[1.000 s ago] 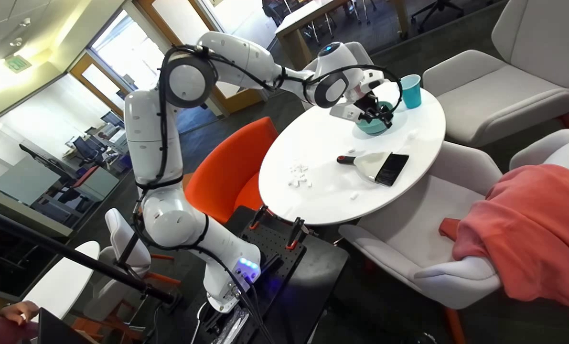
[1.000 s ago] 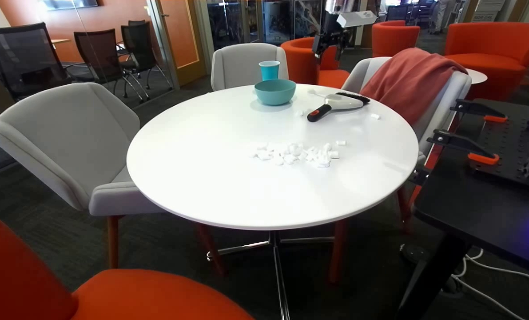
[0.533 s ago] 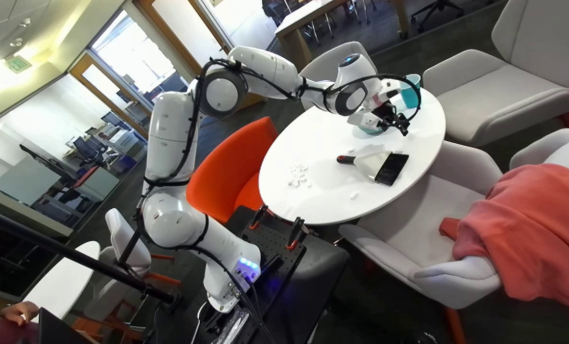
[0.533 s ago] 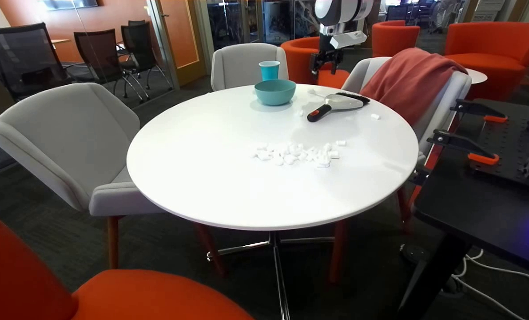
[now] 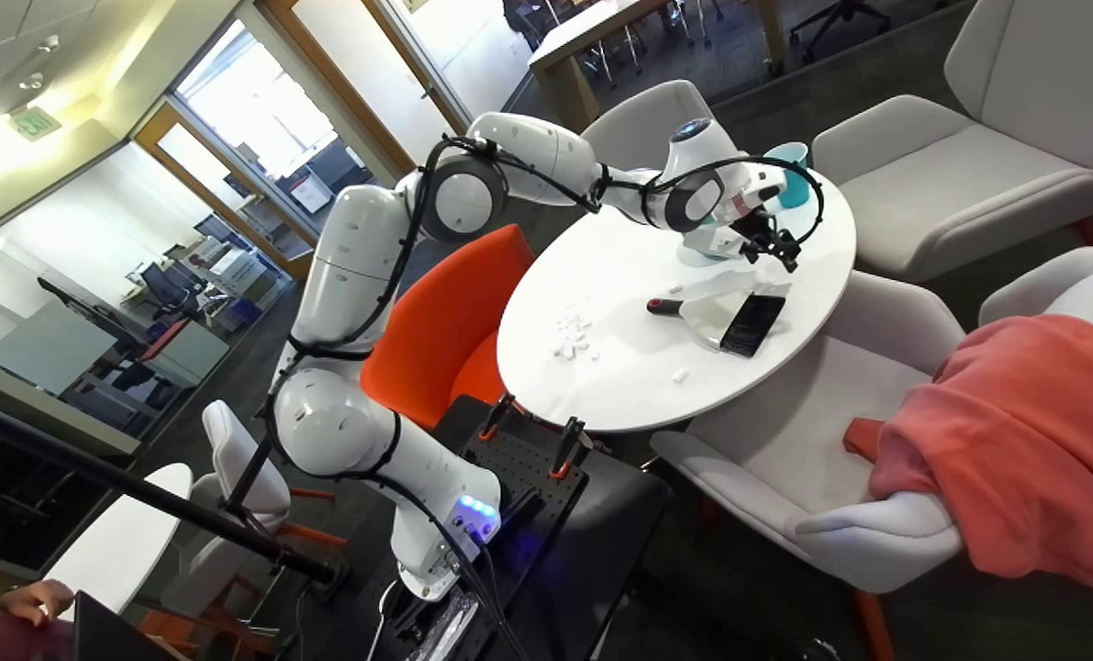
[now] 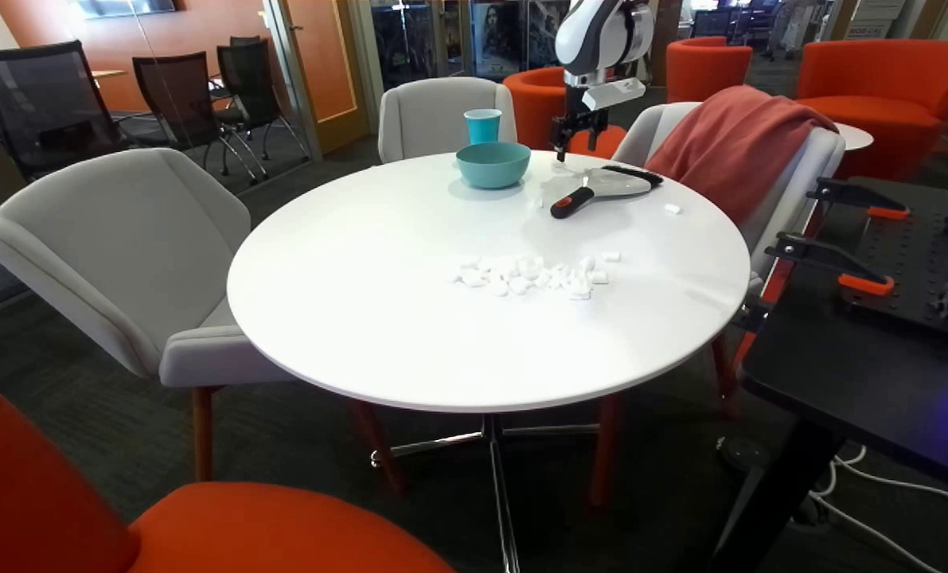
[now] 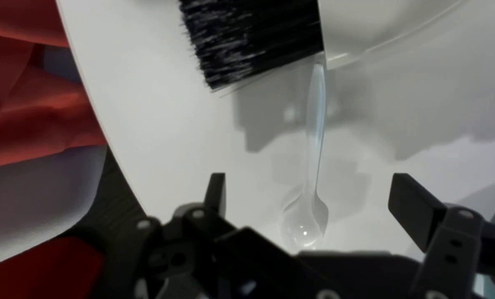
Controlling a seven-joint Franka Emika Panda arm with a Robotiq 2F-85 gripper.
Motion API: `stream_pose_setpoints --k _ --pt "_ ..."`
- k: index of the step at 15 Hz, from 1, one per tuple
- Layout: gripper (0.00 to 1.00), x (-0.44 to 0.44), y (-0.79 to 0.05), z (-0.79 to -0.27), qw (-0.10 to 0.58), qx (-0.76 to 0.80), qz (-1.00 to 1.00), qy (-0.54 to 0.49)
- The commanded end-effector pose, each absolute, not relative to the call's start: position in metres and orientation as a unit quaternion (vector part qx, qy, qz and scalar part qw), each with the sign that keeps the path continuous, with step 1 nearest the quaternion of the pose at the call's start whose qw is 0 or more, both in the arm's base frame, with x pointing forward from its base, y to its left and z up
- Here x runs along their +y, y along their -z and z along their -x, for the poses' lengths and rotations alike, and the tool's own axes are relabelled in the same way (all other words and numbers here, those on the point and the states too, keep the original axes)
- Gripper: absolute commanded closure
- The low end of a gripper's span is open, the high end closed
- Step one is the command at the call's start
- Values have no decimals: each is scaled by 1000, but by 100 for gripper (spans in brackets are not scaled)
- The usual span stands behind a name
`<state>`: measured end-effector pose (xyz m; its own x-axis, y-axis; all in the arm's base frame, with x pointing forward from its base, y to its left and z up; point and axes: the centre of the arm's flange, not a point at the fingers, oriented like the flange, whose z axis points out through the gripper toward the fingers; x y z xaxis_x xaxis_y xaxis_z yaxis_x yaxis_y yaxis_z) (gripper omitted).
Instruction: Put the spoon in the bowl
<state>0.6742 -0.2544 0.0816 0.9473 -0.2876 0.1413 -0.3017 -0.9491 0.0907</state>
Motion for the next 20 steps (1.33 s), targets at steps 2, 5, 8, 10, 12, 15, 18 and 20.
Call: stream_pose_setpoints --k 2,5,8,10,12,15,18,20 --pt "2 -262 -66 -696 61 -158 -984 -45" --pt "20 -262 -60 -698 60 -158 -985 -38" --pt "46 -263 -57 -699 59 -159 -985 -38" --pt "62 -265 -57 -701 59 -159 -985 -38" --pt "77 -265 -59 -703 59 -161 -985 -38" --pt "98 -266 -59 -704 60 -164 -984 -39" --pt "100 -266 -59 -706 62 -162 -984 -37" --pt "98 -263 -66 -704 62 -161 -984 -40"
